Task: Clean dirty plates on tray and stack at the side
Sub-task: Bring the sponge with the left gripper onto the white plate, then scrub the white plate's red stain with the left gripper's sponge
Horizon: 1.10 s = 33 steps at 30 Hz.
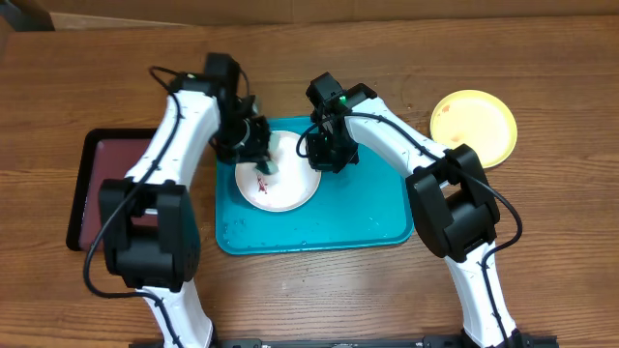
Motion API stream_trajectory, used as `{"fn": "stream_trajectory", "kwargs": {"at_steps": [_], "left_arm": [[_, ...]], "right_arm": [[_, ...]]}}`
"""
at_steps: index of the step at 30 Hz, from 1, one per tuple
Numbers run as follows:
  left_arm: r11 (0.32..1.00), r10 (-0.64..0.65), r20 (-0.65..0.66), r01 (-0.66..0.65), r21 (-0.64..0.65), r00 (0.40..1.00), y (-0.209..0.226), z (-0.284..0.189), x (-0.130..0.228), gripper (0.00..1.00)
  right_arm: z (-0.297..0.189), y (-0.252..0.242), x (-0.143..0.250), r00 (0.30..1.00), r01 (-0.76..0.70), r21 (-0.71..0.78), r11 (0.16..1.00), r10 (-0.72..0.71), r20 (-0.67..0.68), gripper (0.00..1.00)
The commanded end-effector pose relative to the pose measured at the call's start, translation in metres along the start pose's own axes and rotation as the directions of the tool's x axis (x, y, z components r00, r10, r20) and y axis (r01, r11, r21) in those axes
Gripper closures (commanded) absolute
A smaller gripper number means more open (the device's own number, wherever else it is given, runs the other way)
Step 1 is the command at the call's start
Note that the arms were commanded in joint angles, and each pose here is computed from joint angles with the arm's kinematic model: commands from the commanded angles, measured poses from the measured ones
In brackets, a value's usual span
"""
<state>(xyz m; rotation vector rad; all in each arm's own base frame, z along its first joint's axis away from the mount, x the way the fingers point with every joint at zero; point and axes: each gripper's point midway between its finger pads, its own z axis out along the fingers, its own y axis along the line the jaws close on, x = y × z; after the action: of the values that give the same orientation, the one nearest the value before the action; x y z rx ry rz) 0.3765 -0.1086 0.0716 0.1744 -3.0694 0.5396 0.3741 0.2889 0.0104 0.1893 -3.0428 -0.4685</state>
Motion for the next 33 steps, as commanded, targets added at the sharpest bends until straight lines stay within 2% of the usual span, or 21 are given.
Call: {"fn": "stream_trajectory", "kwargs": {"at_steps": [1,11,13,14,16,21,28,30,33], "left_arm": [[0.999,-0.031,-0.032,0.031,0.010,0.999,-0.003,0.016,0.012,0.95],[0.993,-0.112,0.005,0.112,-0.044,0.994,0.007,0.022,0.007,0.96],[0.991,-0.120,0.014,0.121,-0.062,0.993,0.010,0.022,0.006,0.96],[0.990,-0.122,0.016,0.123,-0.065,0.992,0.011,0.022,0.005,0.96],[0.991,-0.121,0.018,0.122,-0.063,0.992,0.010,0.022,0.005,0.96],[0.992,-0.114,0.039,0.116,-0.055,0.993,0.009,0.023,-0.001,0.96],[0.993,-0.109,0.052,0.112,-0.049,0.993,0.010,0.027,-0.003,0.96],[0.992,-0.116,0.051,0.119,-0.050,0.992,0.010,0.028,-0.002,0.96],[0.987,-0.152,0.048,0.154,-0.050,0.987,0.012,0.030,0.000,0.96]], "right_arm": [[0.000,-0.002,-0.003,0.998,-0.058,0.009,0.998,0.058,0.008,0.94],[0.001,0.000,-0.001,0.967,-0.255,-0.001,0.967,0.255,0.001,0.96],[0.001,0.004,0.001,0.967,-0.255,-0.022,0.967,0.254,-0.016,0.83],[0.000,0.006,0.001,0.969,-0.245,-0.031,0.969,0.244,-0.023,0.69],[0.000,0.006,0.001,0.975,-0.222,-0.033,0.974,0.221,-0.023,0.62],[-0.004,-0.002,0.000,0.971,-0.239,-0.027,0.971,0.238,-0.028,0.57],[-0.022,-0.011,-0.019,0.996,0.090,-0.044,0.995,-0.089,0.026,0.59],[-0.023,-0.013,-0.023,0.976,0.215,-0.042,0.976,-0.214,0.045,0.60],[-0.021,-0.012,-0.027,0.910,0.411,-0.031,0.911,-0.408,0.069,0.60]]}}
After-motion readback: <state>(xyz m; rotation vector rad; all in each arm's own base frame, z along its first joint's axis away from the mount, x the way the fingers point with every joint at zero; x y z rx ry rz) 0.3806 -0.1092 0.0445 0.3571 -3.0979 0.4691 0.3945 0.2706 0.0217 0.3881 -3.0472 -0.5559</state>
